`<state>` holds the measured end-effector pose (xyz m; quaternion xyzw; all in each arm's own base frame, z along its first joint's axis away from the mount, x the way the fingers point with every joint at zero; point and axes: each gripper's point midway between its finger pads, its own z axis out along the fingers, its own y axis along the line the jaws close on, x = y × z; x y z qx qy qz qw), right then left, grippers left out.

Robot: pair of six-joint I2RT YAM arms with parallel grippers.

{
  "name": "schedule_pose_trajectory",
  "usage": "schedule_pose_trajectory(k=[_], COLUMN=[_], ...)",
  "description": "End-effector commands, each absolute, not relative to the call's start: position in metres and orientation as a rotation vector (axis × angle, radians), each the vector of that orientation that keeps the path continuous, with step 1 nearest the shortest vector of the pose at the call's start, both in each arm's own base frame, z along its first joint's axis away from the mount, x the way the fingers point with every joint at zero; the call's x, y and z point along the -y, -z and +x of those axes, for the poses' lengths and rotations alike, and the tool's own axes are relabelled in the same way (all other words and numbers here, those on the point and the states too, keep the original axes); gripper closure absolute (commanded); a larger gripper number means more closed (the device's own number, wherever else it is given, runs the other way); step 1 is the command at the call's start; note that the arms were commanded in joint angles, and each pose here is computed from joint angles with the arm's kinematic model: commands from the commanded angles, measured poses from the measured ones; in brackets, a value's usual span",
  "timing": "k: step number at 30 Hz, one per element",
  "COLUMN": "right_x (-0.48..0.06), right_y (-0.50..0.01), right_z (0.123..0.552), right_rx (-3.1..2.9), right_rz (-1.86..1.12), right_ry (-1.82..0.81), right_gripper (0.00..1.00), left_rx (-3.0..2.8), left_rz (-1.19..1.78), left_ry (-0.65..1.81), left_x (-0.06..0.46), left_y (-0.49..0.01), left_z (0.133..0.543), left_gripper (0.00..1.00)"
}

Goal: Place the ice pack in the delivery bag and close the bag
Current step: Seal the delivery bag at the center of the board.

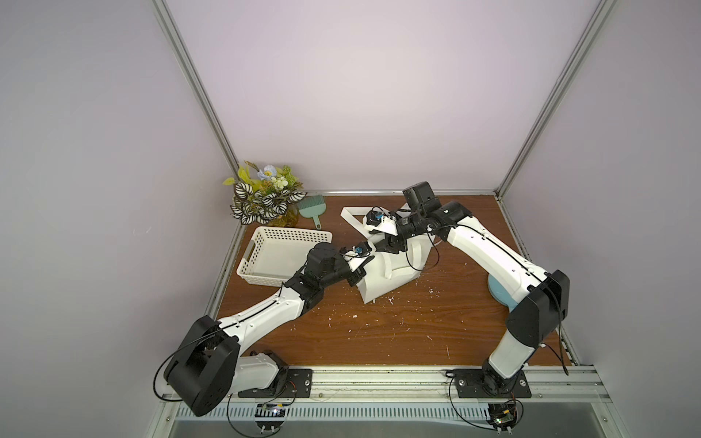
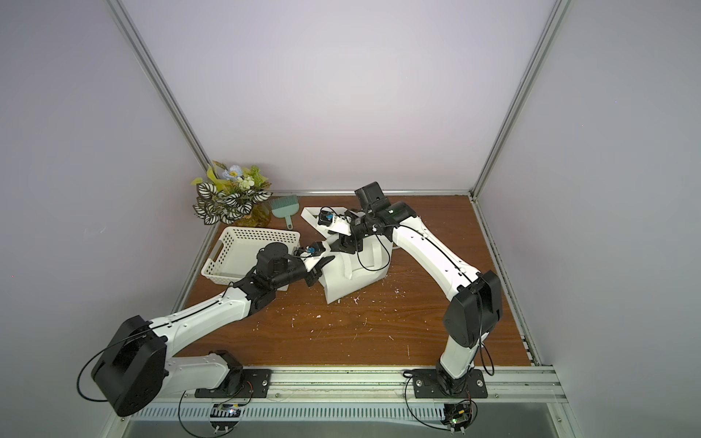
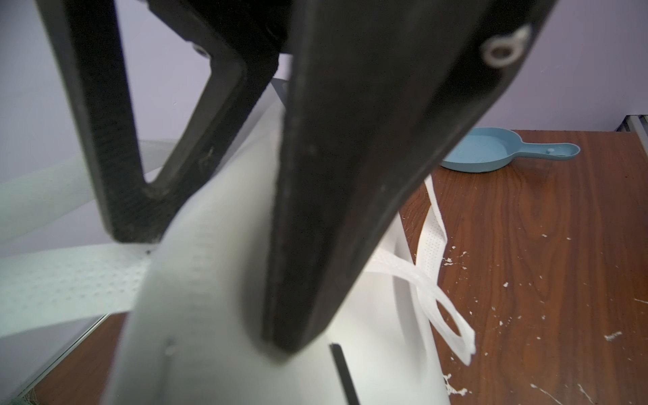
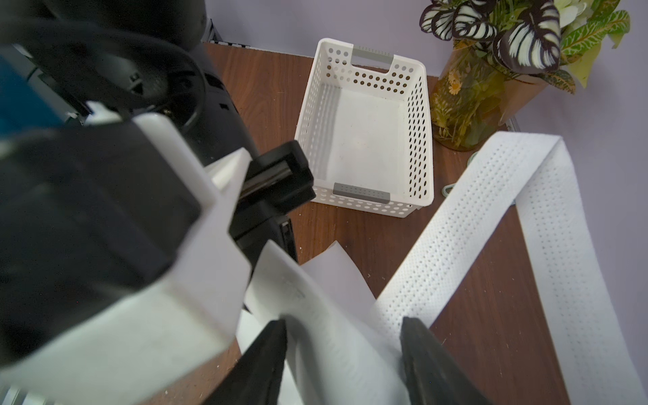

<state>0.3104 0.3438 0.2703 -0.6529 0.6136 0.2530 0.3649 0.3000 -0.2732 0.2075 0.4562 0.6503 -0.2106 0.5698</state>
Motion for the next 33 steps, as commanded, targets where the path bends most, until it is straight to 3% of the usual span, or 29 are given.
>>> schedule_pose_trajectory(k=[1,18,25,33], right_x=[-0.351,-0.353,-0.326,-0.277], right_y=[-0.269,-0.276,-0.319,-0.365], right_z=[0.299,0.305,0.33,0.313], right_rx=[-1.611,-1.65,-1.66,-1.558], right_rz=[-1.683,-1.637,-1.335,-0.999], right_ry=[-0.697,-0.587,-0.453,-0.417], right_gripper=[0.46,0.41,0.36,0.35], left_rx=[-1.425,-1.434,-1.43,-1.461], left_rz=[1.046,1.004,0.948,0.912], left_ry=[0.481,0.483,0.515,0.521], left_x=[0.273,0.271,0.269,0.266], left_y=[-0.236,-0.24,-0.246,-0.243], left_z=[0.303,0.307,0.306,0.307], left_gripper=[1.0,1.0,1.0,1.0])
